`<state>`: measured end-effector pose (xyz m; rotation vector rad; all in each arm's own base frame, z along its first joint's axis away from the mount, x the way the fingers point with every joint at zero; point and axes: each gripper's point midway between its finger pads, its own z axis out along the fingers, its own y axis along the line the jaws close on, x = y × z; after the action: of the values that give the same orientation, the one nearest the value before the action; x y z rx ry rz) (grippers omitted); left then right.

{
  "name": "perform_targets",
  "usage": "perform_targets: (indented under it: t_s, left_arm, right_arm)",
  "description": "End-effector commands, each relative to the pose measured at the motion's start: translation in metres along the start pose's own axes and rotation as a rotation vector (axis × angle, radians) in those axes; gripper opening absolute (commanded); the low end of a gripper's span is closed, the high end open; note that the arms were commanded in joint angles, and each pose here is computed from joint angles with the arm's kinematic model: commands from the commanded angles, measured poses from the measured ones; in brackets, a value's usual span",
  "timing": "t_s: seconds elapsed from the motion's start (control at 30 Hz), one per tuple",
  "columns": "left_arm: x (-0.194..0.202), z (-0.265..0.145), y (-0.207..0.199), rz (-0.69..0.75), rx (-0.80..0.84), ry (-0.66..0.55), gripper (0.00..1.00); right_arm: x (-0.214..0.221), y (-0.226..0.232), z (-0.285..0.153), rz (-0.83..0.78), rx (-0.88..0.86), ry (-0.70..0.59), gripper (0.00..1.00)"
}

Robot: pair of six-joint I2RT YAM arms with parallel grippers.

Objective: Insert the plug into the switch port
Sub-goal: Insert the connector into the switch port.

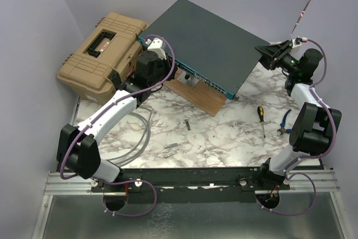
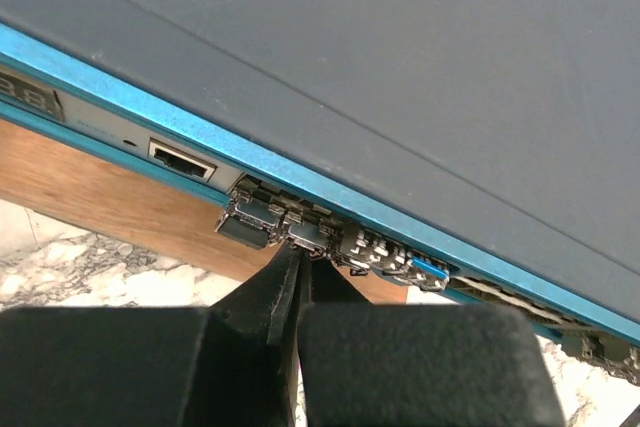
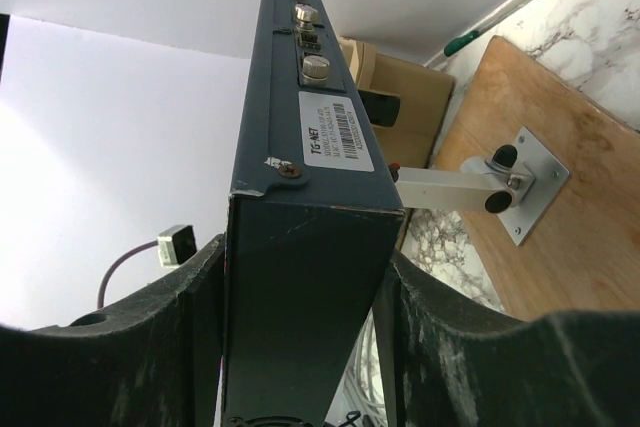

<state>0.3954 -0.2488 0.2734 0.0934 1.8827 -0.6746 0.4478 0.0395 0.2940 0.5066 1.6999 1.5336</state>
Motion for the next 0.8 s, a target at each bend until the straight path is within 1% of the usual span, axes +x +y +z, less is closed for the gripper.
perform_targets:
  t_s: [0.0,0.13,0.3,0.47,0.77]
  left_arm:
    - [-0.083,-0.001,-0.039,-0.063,0.128,-0.283,0.02]
    - [-0.068,-0.011,-0.029,-0.038,0.09,-0.242,0.04]
    - [-0.051,-0.028,-0.018,-0.008,0.056,-0.201,0.1]
    - [-0.052,-0.042,-0.012,-0.003,0.034,-0.217,0.12]
    - [-0.053,-0.038,-0.015,-0.003,0.054,-0.214,0.12]
  right_arm:
    - [0.004,-0.007,0.004,-0.059,0.009,0.028,0.31]
    - [0.002,-0.007,0.005,-0.065,0.015,0.026,0.3]
    - [0.002,-0.008,0.005,-0.069,0.023,0.026,0.3]
    - [0.001,-0.007,0.005,-0.074,0.024,0.025,0.29]
    - [0.001,-0.006,0.005,-0.078,0.03,0.025,0.29]
